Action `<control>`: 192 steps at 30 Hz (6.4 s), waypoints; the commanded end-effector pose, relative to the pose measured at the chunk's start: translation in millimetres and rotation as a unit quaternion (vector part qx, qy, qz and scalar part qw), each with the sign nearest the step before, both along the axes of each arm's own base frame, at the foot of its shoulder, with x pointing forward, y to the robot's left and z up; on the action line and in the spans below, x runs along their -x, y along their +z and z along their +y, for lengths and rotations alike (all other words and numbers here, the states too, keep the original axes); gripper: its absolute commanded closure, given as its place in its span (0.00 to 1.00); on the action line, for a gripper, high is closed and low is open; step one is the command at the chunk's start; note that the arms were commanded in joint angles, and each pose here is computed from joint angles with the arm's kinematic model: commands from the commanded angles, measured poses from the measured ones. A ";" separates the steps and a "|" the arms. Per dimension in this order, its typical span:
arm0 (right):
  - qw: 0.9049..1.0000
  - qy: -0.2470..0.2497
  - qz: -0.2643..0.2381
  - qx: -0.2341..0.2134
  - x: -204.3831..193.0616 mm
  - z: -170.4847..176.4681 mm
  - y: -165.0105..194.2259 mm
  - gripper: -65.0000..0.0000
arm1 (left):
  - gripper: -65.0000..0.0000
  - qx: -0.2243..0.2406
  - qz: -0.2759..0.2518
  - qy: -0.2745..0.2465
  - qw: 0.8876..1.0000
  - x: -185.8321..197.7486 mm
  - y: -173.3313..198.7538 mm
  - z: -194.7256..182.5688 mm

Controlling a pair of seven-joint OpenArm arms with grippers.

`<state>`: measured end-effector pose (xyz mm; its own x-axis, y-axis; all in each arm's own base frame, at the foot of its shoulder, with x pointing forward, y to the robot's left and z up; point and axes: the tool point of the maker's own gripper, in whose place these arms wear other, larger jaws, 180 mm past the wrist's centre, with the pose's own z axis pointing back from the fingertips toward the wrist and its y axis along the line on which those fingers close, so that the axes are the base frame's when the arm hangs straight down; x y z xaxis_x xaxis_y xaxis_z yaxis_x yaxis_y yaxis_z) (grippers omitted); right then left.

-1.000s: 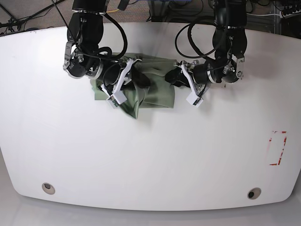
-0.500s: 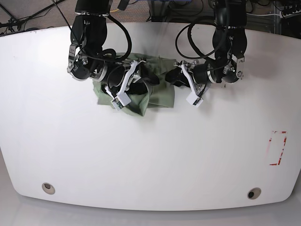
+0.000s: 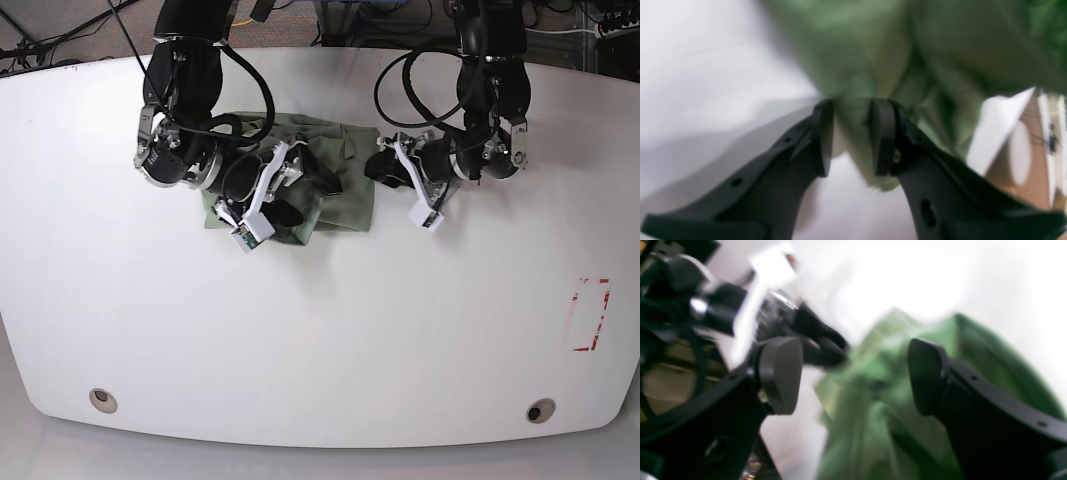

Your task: Fold the T-shirt properly

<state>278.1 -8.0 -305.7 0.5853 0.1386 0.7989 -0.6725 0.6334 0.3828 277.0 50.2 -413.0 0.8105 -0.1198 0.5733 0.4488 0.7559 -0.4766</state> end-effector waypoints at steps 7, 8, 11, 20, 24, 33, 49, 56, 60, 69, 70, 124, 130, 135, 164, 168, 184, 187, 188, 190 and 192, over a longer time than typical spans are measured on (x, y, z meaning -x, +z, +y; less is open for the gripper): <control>0.999 0.031 -0.012 0.022 17.7 -2.4 0.1 0.27 | 0.74 -0.003 -0.064 0.024 0.998 -24.0 39.6 27.4; 0.999 0.044 -0.016 0.024 21.1 3.0 1.9 0.27 | 0.74 -0.003 -0.070 0.023 0.997 -25.1 43.7 31.0; 0.997 0.065 -0.015 0.035 27.4 12.4 -1.9 0.27 | 0.74 0.004 -0.077 0.023 0.997 -26.5 50.1 35.1; 0.984 0.082 -0.033 0.155 25.9 17.8 -29.2 0.27 | 0.74 0.002 -0.084 0.022 0.996 -26.8 58.3 59.3; 0.967 0.092 -0.045 0.231 27.5 15.8 -45.0 0.30 | 0.74 -0.003 -0.089 0.046 0.995 -30.2 61.9 77.4; 0.955 0.126 -0.078 0.257 34.3 42.5 -45.7 0.93 | 0.74 -0.011 -0.085 0.068 0.994 -27.4 59.8 96.0; 0.965 0.137 -0.122 0.190 11.0 104.6 -4.1 1.00 | 0.74 -0.032 -0.076 0.056 0.995 -1.3 54.0 98.3; 0.957 0.198 -0.113 0.182 18.9 141.6 -20.5 1.00 | 0.74 -0.031 -0.072 0.054 0.995 1.1 52.0 97.4; 0.959 0.207 -0.095 0.169 18.3 150.8 -35.9 0.91 | 0.74 -0.032 -0.072 0.054 0.995 1.1 52.1 97.9; 0.951 0.232 -0.125 0.162 30.8 165.1 -21.8 0.25 | 0.74 -0.050 -0.106 0.070 0.991 -7.9 72.5 115.6; 0.950 0.235 -0.130 0.159 33.9 167.2 -18.8 0.23 | 0.74 -0.051 -0.111 0.074 0.990 -9.0 75.6 118.3; 0.988 0.007 -0.024 0.155 -50.1 2.8 -88.3 0.73 | 0.74 -0.215 -0.060 -0.086 0.971 22.2 5.4 75.6; 0.988 0.007 -0.023 0.154 -47.7 3.0 -89.2 0.73 | 0.74 -0.224 -0.058 -0.060 0.971 10.0 -14.9 112.5; 0.987 0.006 -0.038 0.155 -41.1 3.0 -79.2 0.73 | 0.74 -0.236 -0.098 -0.059 0.965 -11.0 9.1 117.2; 0.985 0.040 -0.075 0.150 -77.5 34.5 -55.6 0.73 | 0.74 -0.185 -0.129 -0.037 0.974 60.3 44.4 67.9; 0.988 0.039 -0.062 0.139 -80.7 36.7 -65.6 0.73 | 0.74 -0.175 -0.125 -0.054 0.975 65.2 41.3 54.8; 0.989 0.056 -0.047 0.126 -49.3 45.5 -85.5 0.73 | 0.74 -0.170 -0.115 -0.025 0.978 5.9 23.2 64.7; 0.990 0.056 -0.052 0.122 -35.1 47.0 -83.0 0.73 | 0.74 -0.173 -0.120 -0.019 0.977 -12.1 25.3 70.1; 0.990 0.057 -0.053 0.121 -28.3 47.9 -82.4 0.73 | 0.74 -0.179 -0.125 -0.017 0.976 -17.9 28.1 75.6; 0.990 0.060 -0.047 0.122 -18.1 49.2 -84.3 0.73 | 0.74 -0.186 -0.133 -0.017 0.973 -24.4 33.2 81.2; 0.989 0.080 -0.041 0.121 -4.3 62.5 -86.2 0.73 | 0.74 -0.193 -0.142 -0.016 0.971 -32.2 39.0 86.5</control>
